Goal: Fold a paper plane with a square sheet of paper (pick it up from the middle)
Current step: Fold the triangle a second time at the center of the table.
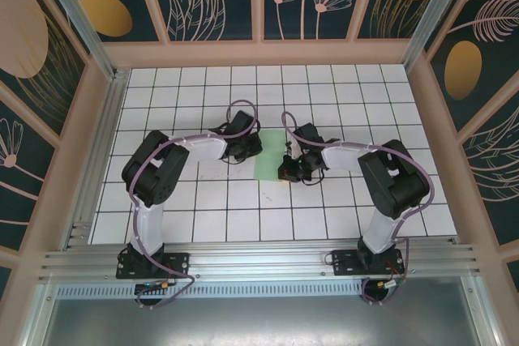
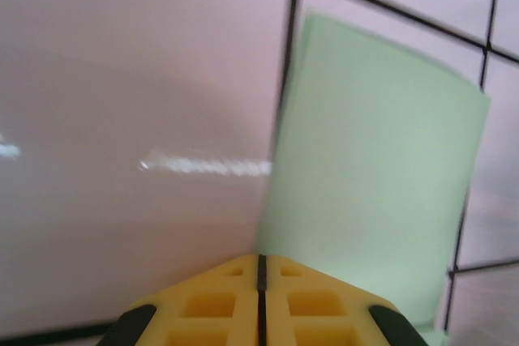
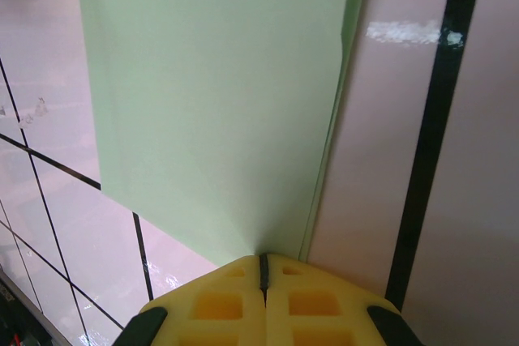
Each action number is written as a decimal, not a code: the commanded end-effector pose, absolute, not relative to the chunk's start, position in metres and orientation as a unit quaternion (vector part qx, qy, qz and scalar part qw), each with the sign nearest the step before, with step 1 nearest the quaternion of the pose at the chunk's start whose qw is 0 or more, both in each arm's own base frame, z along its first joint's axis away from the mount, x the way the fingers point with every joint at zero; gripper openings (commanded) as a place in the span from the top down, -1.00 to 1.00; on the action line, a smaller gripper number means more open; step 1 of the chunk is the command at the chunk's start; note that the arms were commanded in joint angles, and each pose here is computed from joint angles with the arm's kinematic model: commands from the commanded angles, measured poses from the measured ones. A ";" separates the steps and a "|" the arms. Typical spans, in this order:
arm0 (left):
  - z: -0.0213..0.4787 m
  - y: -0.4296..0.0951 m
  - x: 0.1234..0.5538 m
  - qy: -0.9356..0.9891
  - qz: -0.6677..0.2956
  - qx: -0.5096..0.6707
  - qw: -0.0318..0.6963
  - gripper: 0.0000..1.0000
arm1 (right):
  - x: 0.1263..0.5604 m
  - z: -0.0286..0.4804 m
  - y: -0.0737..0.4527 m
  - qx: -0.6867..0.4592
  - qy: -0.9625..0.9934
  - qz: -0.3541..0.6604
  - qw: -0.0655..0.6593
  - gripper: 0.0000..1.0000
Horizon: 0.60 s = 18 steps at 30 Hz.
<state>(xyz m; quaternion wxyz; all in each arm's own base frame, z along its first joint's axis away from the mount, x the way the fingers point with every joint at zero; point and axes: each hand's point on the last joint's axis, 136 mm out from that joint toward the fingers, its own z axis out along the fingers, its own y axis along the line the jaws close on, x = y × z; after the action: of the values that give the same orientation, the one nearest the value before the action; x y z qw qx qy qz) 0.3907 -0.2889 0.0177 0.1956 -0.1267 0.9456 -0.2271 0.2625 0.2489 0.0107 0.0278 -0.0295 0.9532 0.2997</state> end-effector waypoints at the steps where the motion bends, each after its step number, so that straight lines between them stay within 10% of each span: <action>1: 0.030 -0.257 0.413 0.948 -0.172 -0.135 0.232 0.77 | 0.217 -0.051 0.185 -0.001 0.989 0.141 -0.047 0.89; 18: 0.055 -0.346 0.329 0.923 -0.343 -0.086 0.153 0.77 | 0.218 -0.048 0.195 0.003 0.985 0.168 -0.048 1.00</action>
<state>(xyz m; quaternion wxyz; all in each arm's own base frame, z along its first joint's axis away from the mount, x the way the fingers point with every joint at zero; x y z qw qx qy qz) 0.3442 -0.3345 0.0677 0.1911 -0.0729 0.9239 -0.3235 0.2626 0.2493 0.0110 0.0281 -0.0298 0.9527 0.3011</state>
